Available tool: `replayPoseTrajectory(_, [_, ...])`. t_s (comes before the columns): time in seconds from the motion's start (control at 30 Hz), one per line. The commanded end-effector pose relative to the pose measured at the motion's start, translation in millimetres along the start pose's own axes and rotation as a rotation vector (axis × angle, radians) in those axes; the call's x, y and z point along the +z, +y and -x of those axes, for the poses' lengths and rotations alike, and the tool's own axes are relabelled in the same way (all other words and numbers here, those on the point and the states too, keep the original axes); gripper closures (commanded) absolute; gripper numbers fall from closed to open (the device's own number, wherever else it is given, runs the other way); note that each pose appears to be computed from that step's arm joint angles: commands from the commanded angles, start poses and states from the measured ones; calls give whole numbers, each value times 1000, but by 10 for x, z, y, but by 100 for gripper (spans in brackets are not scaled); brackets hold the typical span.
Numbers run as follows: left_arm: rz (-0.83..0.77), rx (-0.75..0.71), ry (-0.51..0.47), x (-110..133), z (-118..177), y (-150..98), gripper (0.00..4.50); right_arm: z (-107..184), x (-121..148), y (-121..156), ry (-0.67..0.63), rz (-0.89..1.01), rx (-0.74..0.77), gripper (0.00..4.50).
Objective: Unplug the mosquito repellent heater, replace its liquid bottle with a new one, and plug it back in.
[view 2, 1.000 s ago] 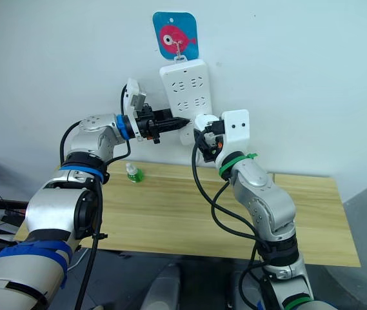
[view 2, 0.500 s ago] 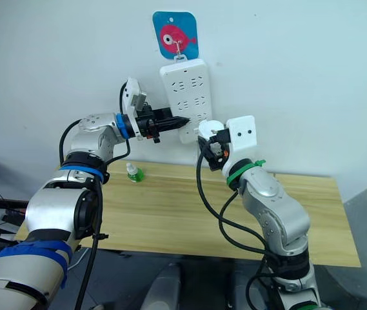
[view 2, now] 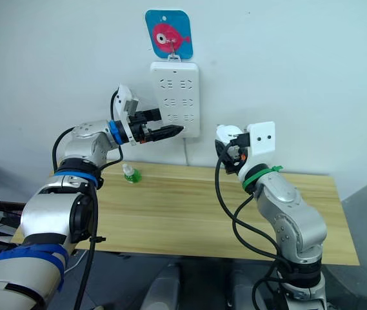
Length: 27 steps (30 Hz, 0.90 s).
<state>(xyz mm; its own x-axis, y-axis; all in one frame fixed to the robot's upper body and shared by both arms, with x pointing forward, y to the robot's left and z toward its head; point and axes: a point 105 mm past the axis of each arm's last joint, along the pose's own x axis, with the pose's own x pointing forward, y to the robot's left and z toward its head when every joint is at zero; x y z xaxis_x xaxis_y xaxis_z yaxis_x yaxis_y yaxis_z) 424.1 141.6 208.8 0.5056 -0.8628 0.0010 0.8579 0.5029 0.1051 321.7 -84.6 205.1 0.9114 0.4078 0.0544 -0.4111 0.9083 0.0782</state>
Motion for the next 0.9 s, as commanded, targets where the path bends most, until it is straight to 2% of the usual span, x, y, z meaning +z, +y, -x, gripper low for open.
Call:
replayPoseTrajectory(0.03, [5, 86, -6, -27, 271, 121, 2, 51, 85, -69, -57, 9, -2, 157])
replayPoseTrajectory(0.13, [8, 103, 19, -131, 420, 103, 2, 62, 86, -130, -62, 4, -13, 157])
replayPoseTrajectory(0.23, [5, 120, 91, -304, 620, 28, 2, 75, 84, -223, -64, -18, -34, 157])
replayPoseTrajectory(0.37, [-46, 65, 115, -421, 708, -369, 2, 110, 61, -412, -76, -168, -82, 157])
replayPoseTrajectory(0.5, [-47, -90, 44, -429, 397, -1100, 2, 181, -53, -616, -51, -425, -124, 157])
replayPoseTrajectory(0.57, [-25, -100, -53, -364, 167, -1341, 2, 228, -129, -683, -43, -576, -132, 157])
replayPoseTrajectory(0.73, [59, -86, -189, -302, -316, -1603, 2, 342, -151, -758, -80, -853, -79, 157])
replayPoseTrajectory(0.9, [73, -101, -251, -245, -596, -1724, 2, 422, -7, -715, -114, -1009, 7, 157])
